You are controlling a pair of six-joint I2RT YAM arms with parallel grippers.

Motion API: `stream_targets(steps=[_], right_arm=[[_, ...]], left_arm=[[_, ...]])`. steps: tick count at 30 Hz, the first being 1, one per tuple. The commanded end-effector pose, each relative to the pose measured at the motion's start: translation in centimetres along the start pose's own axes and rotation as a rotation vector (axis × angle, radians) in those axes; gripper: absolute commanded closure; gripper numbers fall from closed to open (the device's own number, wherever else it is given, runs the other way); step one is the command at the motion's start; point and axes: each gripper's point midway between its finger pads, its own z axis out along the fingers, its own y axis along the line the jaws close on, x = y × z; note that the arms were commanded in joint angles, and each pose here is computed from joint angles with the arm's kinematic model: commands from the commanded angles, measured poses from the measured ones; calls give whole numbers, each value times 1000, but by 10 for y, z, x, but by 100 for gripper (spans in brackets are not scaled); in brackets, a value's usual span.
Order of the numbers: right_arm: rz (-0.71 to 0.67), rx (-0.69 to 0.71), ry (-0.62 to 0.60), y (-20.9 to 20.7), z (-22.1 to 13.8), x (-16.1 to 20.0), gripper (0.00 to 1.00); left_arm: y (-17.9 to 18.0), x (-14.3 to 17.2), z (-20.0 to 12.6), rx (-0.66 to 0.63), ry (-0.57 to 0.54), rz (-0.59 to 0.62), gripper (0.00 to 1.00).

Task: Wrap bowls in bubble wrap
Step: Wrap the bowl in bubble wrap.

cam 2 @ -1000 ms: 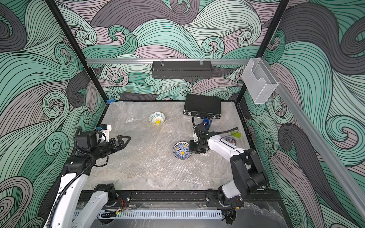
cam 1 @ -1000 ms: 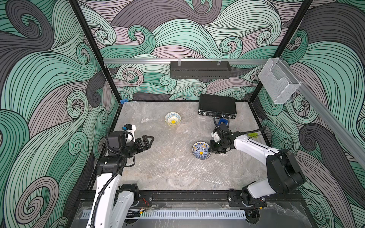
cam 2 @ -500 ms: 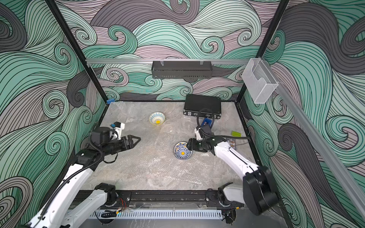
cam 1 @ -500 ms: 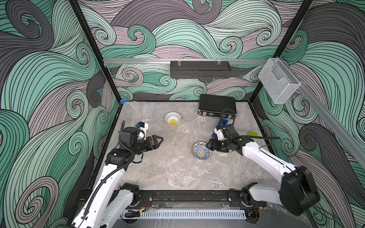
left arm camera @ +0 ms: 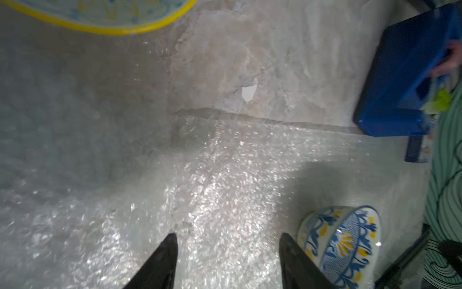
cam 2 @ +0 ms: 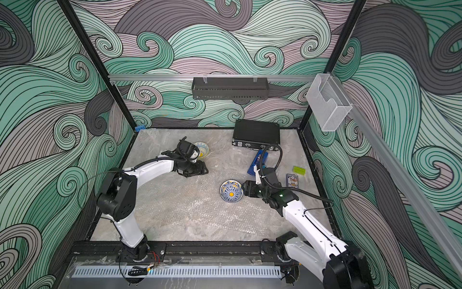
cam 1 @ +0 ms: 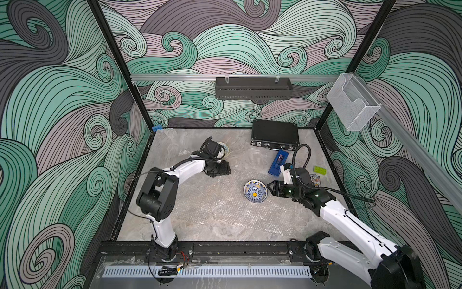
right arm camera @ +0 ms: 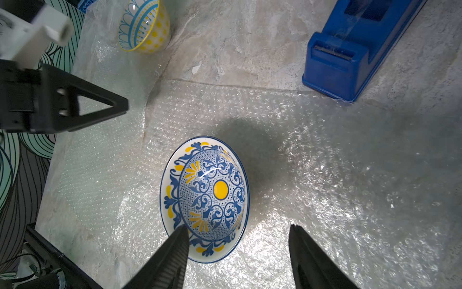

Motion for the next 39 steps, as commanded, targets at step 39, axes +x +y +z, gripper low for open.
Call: stream_targets(steps=[39], right_arm=[[21,17,5,-9,17,8,33]], left_arm=[[-38,-17,18,72,-49,56,56]])
